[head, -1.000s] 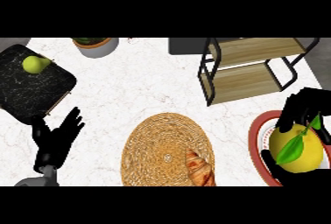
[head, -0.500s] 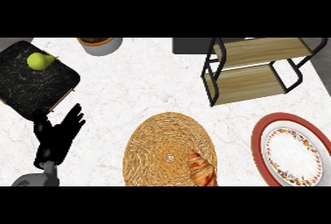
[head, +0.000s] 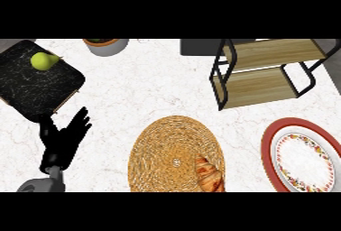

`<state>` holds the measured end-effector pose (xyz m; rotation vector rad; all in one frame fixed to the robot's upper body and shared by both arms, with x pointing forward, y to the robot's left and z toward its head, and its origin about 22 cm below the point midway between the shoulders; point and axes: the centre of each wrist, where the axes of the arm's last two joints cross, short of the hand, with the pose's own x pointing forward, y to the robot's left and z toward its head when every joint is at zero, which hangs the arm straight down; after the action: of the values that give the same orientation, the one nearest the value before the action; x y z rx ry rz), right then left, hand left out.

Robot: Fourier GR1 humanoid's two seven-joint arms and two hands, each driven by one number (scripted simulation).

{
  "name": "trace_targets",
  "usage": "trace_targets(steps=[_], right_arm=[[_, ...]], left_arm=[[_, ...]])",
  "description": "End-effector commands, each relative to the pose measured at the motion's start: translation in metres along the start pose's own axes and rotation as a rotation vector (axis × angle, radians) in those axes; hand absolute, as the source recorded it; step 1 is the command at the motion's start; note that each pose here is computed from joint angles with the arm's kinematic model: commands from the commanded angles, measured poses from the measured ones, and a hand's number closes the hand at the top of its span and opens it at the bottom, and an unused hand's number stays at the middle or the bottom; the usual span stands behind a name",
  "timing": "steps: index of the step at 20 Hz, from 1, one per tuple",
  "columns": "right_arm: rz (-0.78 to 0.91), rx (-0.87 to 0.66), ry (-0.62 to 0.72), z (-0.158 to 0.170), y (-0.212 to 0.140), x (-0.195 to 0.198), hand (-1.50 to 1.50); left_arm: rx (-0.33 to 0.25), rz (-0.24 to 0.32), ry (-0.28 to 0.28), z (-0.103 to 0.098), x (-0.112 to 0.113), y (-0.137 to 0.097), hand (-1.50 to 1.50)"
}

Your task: Pick the lemon from the placemat and place it in the tiered shelf

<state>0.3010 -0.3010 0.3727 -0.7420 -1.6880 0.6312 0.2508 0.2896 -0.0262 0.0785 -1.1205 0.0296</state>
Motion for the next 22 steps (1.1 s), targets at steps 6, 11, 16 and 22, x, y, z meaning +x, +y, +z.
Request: trace_targets(steps=[6, 11, 16, 22], right_arm=[[0.093, 0.092, -0.042, -0.048, 0.025, -0.02, 1.5], [0.119, 0.057, -0.031, -0.068, 0.043, -0.048, 1.5], [0.101, 0.042, -0.027, -0.089, 0.063, -0.061, 1.5], [0.111, 0.034, -0.054, -0.113, 0.069, -0.055, 1.5]], left_arm=[[-0.007, -0.009, 0.008, 0.004, -0.002, 0.009, 0.0], [0.018, 0.01, 0.002, -0.005, -0.01, 0.007, 0.0], [0.006, 0.001, 0.001, -0.006, 0.011, -0.006, 0.0], [-0.004, 0.002, 0.01, -0.013, 0.0, 0.001, 0.0]])
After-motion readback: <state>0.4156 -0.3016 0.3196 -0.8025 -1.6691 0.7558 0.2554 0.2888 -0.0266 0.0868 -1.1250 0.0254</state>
